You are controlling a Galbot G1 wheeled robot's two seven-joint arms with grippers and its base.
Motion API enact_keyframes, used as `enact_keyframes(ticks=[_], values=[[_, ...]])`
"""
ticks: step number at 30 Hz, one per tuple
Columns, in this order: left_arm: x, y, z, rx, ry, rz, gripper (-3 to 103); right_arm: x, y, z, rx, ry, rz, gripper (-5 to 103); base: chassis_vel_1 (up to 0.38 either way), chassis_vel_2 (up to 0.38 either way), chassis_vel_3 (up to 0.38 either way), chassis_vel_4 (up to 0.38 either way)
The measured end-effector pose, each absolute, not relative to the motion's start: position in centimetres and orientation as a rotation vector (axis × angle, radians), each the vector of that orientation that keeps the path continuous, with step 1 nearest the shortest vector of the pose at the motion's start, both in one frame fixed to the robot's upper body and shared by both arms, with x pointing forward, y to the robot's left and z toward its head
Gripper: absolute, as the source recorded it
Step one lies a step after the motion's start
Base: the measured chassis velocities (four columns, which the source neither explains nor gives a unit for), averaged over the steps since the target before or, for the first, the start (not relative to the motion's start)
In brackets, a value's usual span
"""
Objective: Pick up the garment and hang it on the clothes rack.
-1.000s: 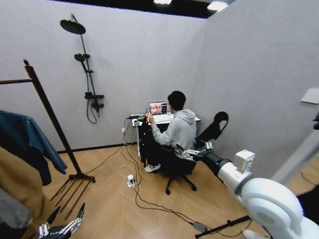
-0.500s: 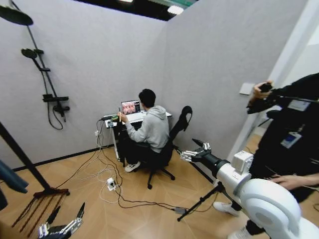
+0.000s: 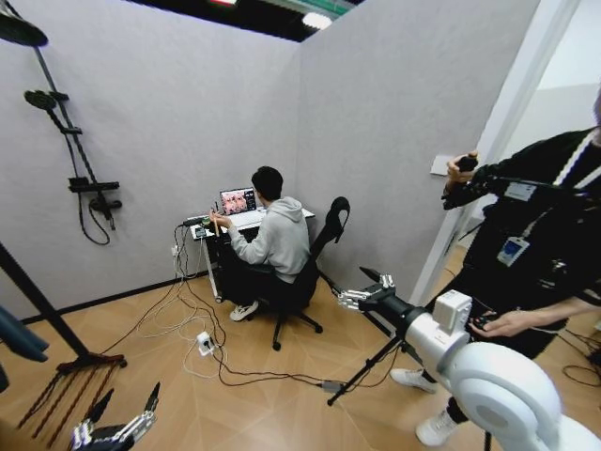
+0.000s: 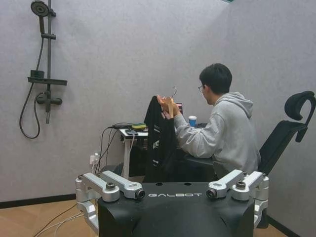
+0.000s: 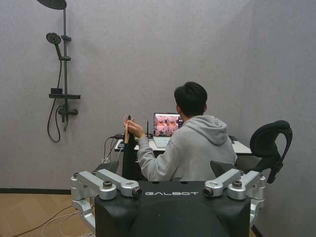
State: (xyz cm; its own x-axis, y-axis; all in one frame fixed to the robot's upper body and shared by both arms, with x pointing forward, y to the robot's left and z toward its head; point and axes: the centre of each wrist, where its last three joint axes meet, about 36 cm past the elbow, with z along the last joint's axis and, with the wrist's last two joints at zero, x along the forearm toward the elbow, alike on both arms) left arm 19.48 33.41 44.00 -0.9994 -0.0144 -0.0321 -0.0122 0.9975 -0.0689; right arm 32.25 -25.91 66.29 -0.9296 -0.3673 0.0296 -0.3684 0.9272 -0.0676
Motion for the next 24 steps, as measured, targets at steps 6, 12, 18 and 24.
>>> enact_keyframes(ticks=[6,12,18,24], values=[[19.48,33.41,44.0,-0.021,3.107,-0.107,100,32.26,-25.84,66.27,0.592,-3.066,0.112,100,0.138,-0.084,-0.071,0.162],[19.48,33.41,44.0,-0.021,3.107,-0.107,100,32.28,-25.82,66.33,0.6,-3.067,0.114,100,0.155,-0.058,-0.046,0.166],[19.48,33.41,44.0,-0.02,3.107,-0.107,100,32.31,-25.77,66.47,0.61,-3.071,0.115,100,0.196,-0.032,-0.031,0.217],[19.48,33.41,44.0,-0.021,3.107,-0.107,100,32.34,-25.74,66.69,0.619,-3.077,0.12,100,0.25,0.002,-0.022,0.225]])
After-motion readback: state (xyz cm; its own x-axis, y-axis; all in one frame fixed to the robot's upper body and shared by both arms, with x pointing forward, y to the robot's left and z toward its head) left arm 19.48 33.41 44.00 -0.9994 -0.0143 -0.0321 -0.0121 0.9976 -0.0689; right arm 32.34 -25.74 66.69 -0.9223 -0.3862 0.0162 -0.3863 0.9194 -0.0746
